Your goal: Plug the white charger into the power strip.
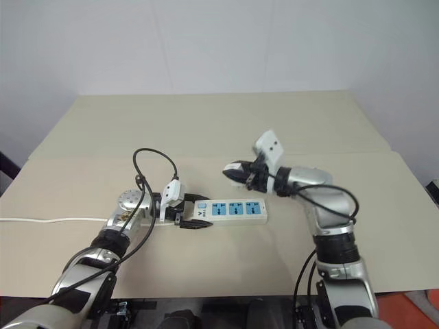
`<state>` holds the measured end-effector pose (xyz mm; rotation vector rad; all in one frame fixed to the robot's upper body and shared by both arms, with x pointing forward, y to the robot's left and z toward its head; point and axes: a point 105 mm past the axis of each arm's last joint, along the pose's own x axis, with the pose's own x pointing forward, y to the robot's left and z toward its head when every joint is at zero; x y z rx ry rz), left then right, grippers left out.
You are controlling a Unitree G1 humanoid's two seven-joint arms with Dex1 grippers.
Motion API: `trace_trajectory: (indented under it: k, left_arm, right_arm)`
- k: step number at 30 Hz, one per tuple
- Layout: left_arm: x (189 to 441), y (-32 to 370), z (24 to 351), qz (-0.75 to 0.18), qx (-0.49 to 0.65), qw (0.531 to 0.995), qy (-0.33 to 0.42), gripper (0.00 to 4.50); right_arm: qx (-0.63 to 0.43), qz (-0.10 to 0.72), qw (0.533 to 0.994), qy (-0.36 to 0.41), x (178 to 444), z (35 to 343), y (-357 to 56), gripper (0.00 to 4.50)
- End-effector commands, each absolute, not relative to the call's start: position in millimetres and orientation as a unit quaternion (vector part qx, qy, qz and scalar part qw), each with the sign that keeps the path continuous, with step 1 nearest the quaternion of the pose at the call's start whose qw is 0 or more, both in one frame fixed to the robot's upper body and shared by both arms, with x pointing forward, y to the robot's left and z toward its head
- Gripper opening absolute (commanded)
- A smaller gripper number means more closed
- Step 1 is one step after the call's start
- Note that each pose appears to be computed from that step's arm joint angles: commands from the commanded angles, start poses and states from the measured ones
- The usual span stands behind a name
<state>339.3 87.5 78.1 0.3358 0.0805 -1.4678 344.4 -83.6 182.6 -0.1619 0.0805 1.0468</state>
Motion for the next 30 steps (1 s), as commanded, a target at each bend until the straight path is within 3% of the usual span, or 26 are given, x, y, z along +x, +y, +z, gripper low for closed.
trace_trajectory:
  k: [1,16,30]
  left_arm:
    - [338,98,76,-0.661,0.162,0.731,0.048,3.29]
    - [326,97,73,-0.676,0.162,0.718,0.049,3.29]
    - [320,105,73,-0.668,0.162,0.724,0.052,3.29]
  right_arm:
    - [-0.085,0.537,0.84,-0.004,335,182,-66,1.12]
    - [-0.059,0.6,0.798,-0.014,332,149,-30,1.12]
    - [-0.088,0.609,0.788,0.019,331,111,-45,1.12]
